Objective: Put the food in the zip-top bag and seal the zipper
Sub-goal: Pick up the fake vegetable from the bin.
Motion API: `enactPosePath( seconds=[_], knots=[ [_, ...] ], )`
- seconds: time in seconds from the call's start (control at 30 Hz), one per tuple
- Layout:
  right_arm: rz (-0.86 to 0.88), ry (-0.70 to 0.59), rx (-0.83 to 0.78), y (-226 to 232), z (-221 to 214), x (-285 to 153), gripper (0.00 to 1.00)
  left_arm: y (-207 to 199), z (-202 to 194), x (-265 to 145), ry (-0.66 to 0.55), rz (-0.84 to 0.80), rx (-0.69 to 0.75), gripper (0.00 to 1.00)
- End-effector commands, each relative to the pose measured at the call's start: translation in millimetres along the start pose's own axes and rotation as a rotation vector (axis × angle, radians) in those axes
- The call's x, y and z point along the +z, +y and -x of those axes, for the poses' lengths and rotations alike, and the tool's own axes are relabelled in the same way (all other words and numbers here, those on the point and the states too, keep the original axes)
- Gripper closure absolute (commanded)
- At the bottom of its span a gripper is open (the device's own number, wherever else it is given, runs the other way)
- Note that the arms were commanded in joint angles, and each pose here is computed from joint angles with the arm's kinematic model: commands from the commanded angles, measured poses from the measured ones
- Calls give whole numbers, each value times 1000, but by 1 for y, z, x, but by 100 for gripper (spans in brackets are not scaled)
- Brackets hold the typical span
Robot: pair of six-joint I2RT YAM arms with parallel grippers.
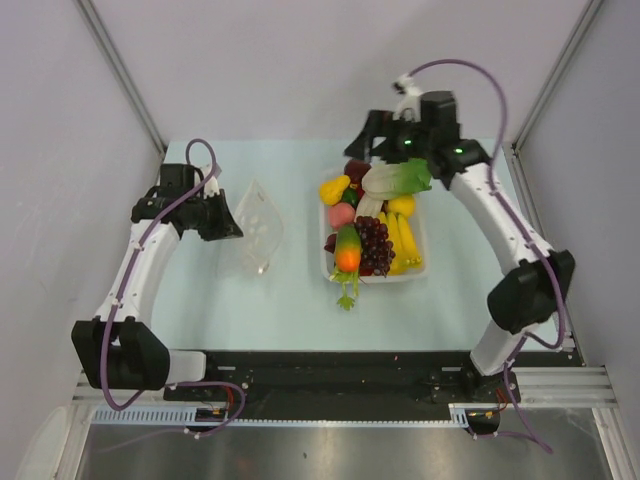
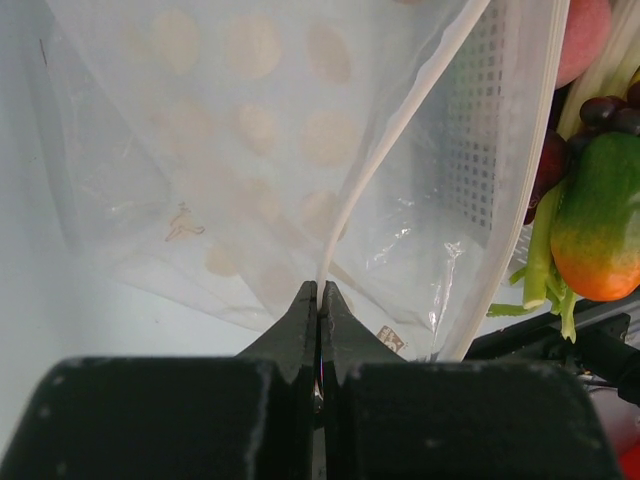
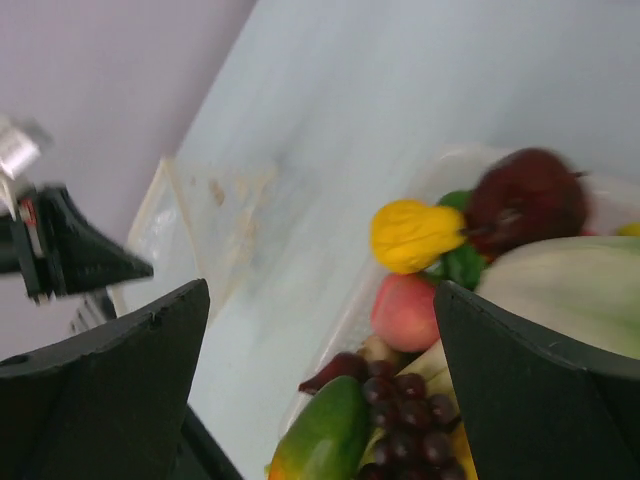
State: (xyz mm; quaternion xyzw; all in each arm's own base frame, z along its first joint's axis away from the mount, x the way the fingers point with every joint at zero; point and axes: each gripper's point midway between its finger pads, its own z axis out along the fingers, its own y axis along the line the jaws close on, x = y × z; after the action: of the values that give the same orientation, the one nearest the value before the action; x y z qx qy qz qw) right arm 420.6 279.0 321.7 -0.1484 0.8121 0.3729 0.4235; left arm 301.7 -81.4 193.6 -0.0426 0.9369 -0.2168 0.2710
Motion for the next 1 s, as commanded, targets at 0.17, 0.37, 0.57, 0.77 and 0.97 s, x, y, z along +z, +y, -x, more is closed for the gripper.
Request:
enactPosePath(
  seconds=[0.17,0.37,0.57,0.77,0.97],
  knots=[
    [-324,-308,547,-147,40,-121,0,-15,19,-9,-58,-40,19,100],
    [-313,-192,707,-193,2,-105,0,-14,20,-8,-54,-34,23,100],
    [-310,-102,827,-223,-30,-79,0,-13,21,-9,-59,-28,29,100],
    [-257,-46,830,-223,-43,-48,1,-11,19,-7,-51,-23,27,100],
    [-205,3,798,-226,-53,-21,0,-12,19,-6,-45,-26,27,100]
  ],
)
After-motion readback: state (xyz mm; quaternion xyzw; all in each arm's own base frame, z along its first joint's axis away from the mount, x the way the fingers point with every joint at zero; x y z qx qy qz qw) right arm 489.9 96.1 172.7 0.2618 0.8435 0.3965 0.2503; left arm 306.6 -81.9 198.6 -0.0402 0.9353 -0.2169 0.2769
